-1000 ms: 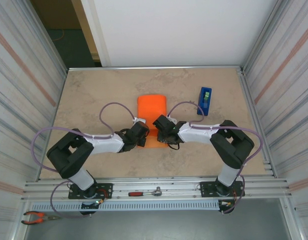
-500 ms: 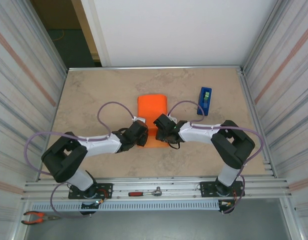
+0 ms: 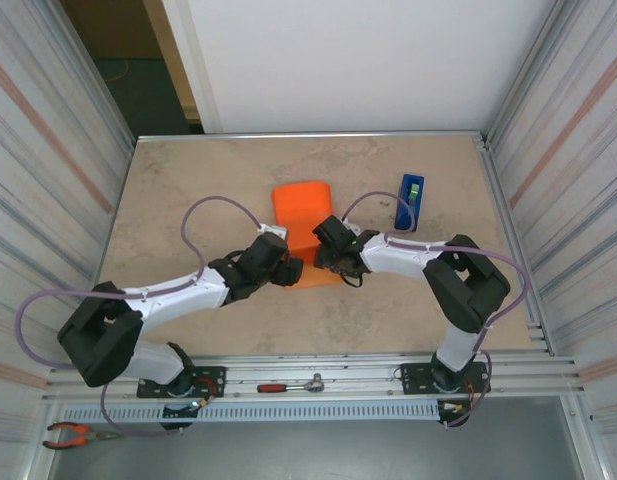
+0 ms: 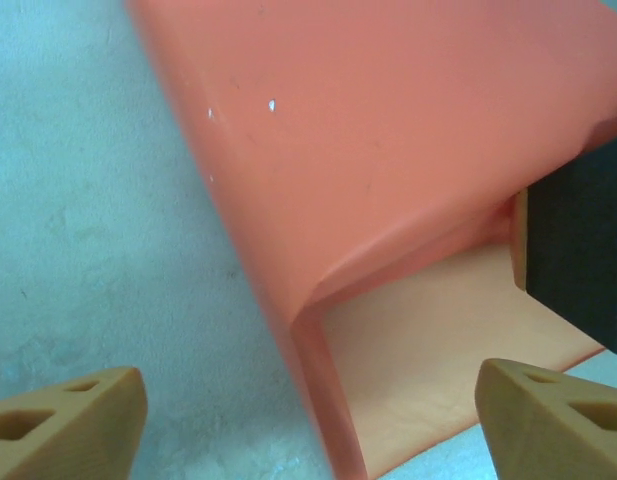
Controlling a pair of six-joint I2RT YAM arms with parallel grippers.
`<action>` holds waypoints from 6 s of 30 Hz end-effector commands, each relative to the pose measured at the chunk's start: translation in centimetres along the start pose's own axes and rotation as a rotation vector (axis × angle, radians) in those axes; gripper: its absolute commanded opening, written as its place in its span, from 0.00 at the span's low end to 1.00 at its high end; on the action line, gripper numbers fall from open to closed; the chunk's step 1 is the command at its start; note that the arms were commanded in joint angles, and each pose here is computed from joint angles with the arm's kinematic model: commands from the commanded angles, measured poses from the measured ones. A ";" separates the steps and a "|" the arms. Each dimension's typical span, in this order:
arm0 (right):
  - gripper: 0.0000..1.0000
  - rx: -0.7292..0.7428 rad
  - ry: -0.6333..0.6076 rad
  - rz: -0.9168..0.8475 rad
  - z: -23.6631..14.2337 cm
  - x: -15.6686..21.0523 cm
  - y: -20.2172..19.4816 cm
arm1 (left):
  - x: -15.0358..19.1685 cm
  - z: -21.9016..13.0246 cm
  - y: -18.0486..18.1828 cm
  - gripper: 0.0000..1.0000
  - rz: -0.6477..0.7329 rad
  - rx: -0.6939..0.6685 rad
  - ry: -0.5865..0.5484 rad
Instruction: Wrap the gift box in paper
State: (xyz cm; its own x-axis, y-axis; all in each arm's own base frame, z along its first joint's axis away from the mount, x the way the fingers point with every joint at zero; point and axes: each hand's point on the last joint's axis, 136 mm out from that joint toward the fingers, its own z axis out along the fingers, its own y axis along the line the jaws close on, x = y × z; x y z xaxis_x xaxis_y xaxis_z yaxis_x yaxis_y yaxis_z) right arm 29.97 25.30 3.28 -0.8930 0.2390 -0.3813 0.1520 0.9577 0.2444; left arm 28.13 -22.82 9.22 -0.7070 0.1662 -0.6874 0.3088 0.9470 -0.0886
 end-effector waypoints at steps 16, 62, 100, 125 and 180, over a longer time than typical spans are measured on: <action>0.98 -0.064 0.013 -0.053 -3.8 1.1 -1.1 | -0.4 -0.5 2.6 0.99 -0.184 0.093 -0.008; 0.80 -0.406 0.215 0.213 6.2 -15.6 6.9 | -11.9 15.3 5.1 0.49 -0.566 0.452 0.258; 0.98 -0.254 0.035 0.035 -4.7 -8.4 2.6 | -10.6 2.0 9.1 0.99 -0.569 0.345 0.003; 0.99 -0.032 0.037 -0.046 -1.2 1.0 0.4 | 2.5 0.3 4.6 0.99 -0.159 -0.001 0.051; 0.95 0.055 0.036 -0.007 0.3 -0.3 -1.1 | 0.3 4.6 1.9 0.57 -0.086 -0.072 0.017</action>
State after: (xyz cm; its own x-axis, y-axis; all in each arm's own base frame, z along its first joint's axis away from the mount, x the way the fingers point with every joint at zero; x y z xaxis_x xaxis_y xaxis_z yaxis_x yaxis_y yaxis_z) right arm 29.96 25.15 2.75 -0.9146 0.2074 -0.3471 0.1372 0.9667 0.2161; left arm 30.74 -21.70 5.02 -0.7680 0.0681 -0.6368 0.1873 0.9748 -0.1216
